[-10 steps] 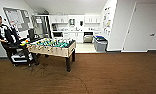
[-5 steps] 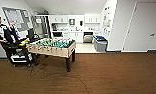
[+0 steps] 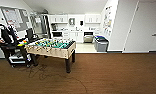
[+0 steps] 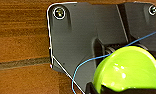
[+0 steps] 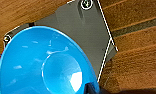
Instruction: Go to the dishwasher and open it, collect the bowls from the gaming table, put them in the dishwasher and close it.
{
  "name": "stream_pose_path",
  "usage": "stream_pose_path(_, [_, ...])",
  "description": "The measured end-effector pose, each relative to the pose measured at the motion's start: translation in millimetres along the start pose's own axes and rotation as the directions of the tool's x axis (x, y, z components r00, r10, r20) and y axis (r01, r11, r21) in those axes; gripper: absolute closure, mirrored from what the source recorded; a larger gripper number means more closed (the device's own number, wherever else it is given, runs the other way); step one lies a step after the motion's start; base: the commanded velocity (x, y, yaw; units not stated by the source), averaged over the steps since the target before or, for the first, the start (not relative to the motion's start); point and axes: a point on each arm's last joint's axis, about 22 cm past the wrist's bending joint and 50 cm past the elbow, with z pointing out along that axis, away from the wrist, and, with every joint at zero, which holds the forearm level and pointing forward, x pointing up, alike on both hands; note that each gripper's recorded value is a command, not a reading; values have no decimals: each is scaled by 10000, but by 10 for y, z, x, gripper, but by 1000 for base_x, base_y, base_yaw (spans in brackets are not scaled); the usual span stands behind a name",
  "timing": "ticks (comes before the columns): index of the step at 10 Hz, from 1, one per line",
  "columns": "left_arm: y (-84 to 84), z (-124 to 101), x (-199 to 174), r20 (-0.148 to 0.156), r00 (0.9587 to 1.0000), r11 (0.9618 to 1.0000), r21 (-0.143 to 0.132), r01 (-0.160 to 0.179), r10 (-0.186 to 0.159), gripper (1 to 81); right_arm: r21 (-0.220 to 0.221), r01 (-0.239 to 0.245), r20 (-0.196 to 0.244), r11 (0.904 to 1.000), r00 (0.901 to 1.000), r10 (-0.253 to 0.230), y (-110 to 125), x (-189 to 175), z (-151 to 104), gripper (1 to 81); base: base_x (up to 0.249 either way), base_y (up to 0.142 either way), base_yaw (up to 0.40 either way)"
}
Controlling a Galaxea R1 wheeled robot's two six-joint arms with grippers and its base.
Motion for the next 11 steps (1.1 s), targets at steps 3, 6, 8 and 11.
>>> stream_pose_path(3, [16,6,-46,90,10000,10000,-21,8,-8,811,-20,7,-11,10000,10000,-7,16,7,-5,811,136,0,0])
stream_pose_path(6, [21,6,2,14,10000,10000,-26,-4,4,811,-18,-4,44,10000,10000,4,14,-26,-4,811,140,0,0])
stream_pose_path(8, [28,8,-19,56,10000,10000,-35,-3,3,811,-9,-4,38,10000,10000,4,6,-23,-2,811,154,-33,0])
stream_pose_path(11, [-4,1,-18,56,10000,10000,11,0,0,811,29,-9,46,10000,10000,9,-20,-27,3,811,159,-81,0])
